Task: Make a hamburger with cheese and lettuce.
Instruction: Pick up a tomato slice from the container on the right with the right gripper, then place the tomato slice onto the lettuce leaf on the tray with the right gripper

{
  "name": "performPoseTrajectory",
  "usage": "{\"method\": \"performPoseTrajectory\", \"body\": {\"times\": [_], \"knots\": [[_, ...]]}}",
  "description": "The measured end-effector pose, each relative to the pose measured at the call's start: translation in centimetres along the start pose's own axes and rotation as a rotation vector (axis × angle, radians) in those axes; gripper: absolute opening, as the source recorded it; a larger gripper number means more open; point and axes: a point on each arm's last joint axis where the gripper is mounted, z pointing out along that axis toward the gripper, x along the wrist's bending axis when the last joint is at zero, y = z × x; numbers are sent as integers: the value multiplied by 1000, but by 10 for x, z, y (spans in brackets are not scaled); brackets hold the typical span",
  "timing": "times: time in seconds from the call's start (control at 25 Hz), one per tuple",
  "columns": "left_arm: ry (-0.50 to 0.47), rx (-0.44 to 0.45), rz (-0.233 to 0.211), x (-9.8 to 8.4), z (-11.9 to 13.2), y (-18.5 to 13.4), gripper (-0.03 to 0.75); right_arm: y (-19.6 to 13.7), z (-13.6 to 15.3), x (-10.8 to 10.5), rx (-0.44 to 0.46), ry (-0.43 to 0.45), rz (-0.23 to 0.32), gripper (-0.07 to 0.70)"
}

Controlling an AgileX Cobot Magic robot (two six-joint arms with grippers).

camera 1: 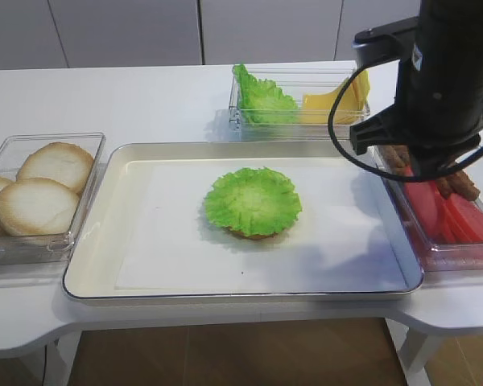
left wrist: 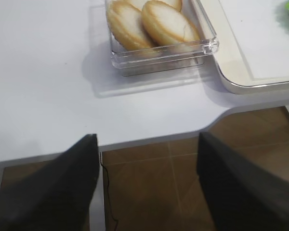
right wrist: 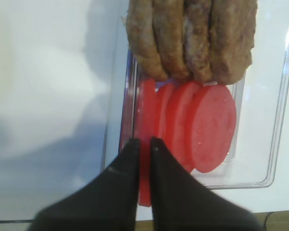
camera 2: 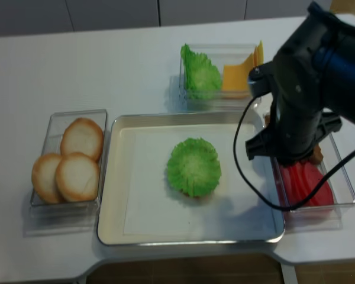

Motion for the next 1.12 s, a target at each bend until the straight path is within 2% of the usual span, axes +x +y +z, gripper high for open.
{"method": "performPoseTrajectory", "body": {"times": [0.6,0.88,1.12], "knots": [[0,0,0,0,0,0,467,-21,-54,-22,-144,51,47,32],[0,0,0,0,0,0,467,-11,-87,-26,-247,103,84,32],[0,0,0,0,0,0,467,-8,-100,-23,-267,161,68,32]]}}
